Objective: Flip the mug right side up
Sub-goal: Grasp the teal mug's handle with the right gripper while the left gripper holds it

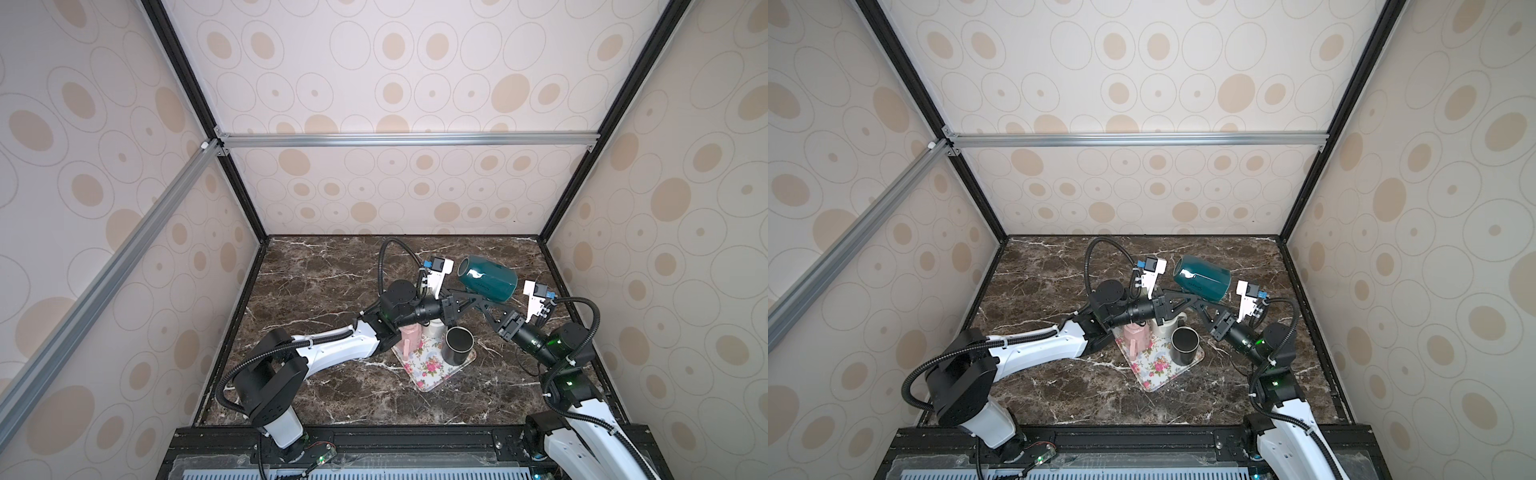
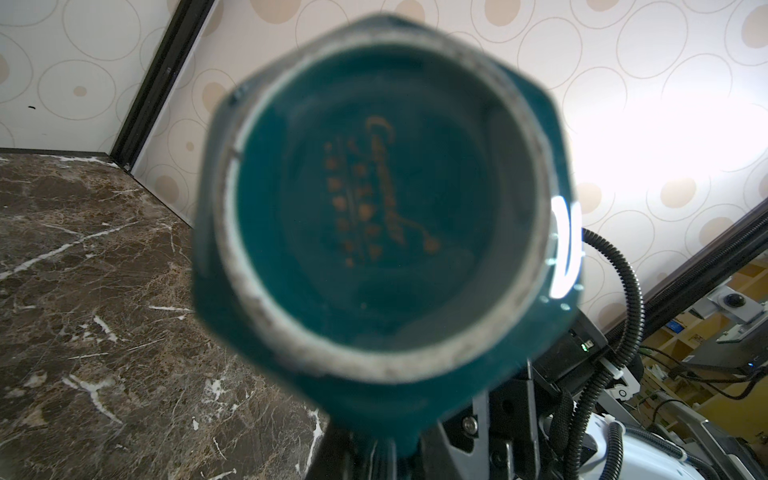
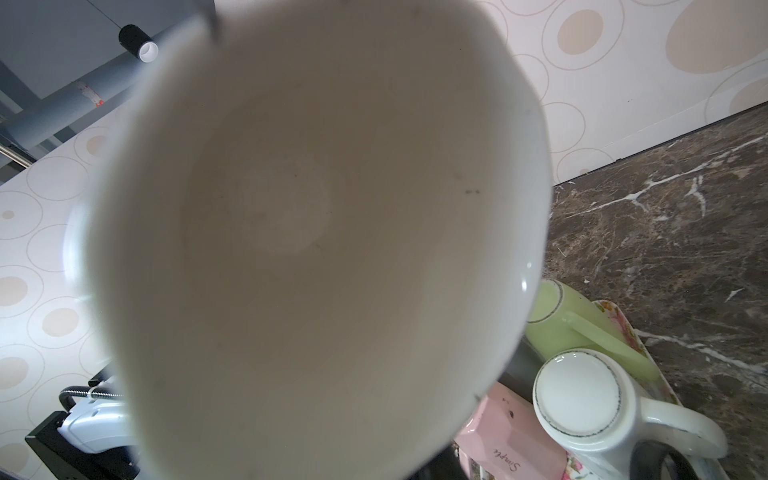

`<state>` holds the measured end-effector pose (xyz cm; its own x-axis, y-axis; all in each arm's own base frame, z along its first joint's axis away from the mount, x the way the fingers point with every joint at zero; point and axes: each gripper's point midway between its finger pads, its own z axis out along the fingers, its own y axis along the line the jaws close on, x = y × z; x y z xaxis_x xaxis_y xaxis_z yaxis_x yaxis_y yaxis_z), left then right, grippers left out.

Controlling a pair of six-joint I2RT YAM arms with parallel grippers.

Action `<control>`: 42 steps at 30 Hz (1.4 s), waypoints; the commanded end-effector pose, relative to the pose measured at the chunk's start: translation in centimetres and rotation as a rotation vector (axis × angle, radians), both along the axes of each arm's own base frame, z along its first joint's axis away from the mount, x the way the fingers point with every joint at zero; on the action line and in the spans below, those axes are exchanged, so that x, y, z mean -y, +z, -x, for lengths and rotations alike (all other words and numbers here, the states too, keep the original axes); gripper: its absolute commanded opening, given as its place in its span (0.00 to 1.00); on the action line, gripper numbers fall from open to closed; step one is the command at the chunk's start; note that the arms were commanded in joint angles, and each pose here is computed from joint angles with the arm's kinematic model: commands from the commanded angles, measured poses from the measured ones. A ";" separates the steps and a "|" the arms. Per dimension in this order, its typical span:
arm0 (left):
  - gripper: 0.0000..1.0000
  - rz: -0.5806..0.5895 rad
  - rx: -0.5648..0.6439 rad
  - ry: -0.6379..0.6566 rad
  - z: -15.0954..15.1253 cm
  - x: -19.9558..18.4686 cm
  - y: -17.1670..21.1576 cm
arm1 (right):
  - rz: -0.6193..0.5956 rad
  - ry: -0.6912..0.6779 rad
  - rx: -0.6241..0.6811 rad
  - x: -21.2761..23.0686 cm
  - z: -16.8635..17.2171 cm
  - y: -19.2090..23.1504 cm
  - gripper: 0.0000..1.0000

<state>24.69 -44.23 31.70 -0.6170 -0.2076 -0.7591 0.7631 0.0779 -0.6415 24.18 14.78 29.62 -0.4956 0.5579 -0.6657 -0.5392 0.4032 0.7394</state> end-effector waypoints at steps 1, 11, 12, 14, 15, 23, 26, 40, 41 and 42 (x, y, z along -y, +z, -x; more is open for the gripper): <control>0.00 -0.007 0.020 0.002 0.0 0.0 0.2 | -0.014 0.055 0.147 -0.5 1.7 3.1 0.14; 0.00 -0.069 0.017 0.058 -1.2 0.0 -0.6 | -0.028 0.064 0.161 -0.5 2.2 3.6 0.00; 0.00 -0.071 0.016 0.056 -1.1 0.1 -0.7 | -0.031 0.069 0.163 -0.6 2.2 3.7 0.00; 0.00 -0.070 0.016 0.056 -1.1 0.0 -0.7 | -0.035 0.057 0.148 -0.4 2.1 3.6 0.00; 0.00 -0.068 0.016 0.058 -1.2 0.0 -0.6 | -0.034 0.049 0.141 -0.3 1.9 3.5 0.00; 0.72 -0.057 0.038 0.076 -1.2 -0.5 0.0 | -0.036 -0.008 0.104 0.3 1.3 2.4 0.00; 0.93 -0.051 0.038 0.117 -1.8 -1.1 0.0 | -0.024 -0.051 0.068 0.9 0.9 1.3 0.00; 0.98 -0.050 0.000 0.157 -2.9 -2.0 -1.3 | 0.051 -0.137 -0.035 1.8 -0.6 -1.5 0.00; 0.98 -0.052 -0.005 0.160 -3.0 -2.1 -1.4 | 0.056 -0.141 -0.044 1.8 -0.7 -1.7 0.00; 0.98 -0.054 -0.007 0.160 -3.0 -2.1 -1.6 | 0.061 -0.147 -0.053 1.9 -0.8 -1.8 0.00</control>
<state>27.21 -42.94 27.20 -0.6262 -0.1886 -0.7566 0.7110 0.2601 -0.6533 25.13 12.81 24.96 -0.5038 0.5965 -0.6248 -0.3642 0.5091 0.7798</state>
